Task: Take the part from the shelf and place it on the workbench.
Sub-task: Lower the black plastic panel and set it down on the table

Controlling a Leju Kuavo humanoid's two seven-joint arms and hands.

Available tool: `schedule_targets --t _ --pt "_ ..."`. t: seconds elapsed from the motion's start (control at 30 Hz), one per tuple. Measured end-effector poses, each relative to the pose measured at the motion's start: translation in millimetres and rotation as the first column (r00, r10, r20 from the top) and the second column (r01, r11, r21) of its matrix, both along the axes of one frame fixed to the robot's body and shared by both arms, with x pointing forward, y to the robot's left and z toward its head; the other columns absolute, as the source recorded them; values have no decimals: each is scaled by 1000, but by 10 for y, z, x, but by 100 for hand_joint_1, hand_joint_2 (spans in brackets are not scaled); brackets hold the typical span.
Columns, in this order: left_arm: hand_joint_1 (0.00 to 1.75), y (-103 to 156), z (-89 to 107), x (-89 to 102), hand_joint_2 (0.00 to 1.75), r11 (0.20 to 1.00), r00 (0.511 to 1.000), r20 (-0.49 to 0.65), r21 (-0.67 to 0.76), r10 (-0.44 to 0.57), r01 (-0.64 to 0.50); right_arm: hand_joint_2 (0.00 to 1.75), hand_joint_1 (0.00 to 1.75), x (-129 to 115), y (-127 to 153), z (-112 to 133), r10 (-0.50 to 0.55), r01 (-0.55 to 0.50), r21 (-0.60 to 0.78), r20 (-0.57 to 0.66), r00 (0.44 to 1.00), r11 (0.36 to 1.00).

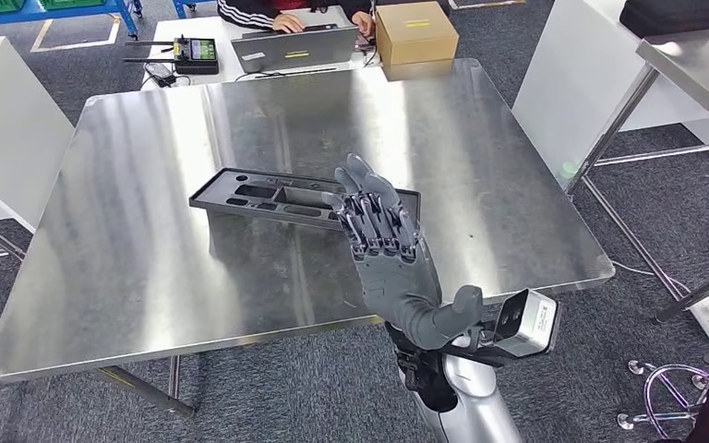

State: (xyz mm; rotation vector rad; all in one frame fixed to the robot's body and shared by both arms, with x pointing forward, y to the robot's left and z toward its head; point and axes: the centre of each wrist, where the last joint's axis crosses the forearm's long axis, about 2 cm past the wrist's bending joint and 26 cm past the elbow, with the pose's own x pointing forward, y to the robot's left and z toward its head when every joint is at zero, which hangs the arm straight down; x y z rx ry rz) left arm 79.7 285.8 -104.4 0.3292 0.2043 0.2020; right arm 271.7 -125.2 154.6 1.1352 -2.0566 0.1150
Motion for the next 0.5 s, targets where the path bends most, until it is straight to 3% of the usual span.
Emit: schedule_targets --t 0.27,0.5 --pt "0 -5 0 -2 0 1000 1000 -1 4 4 -4 0 0 -61 -80 -194 -219 218 -176 11 976 960" --pt "0 -3 -1 -8 0 1000 1000 -3 6 6 -6 0 0 -168 -145 -366 -284 275 -255 2 959 927"
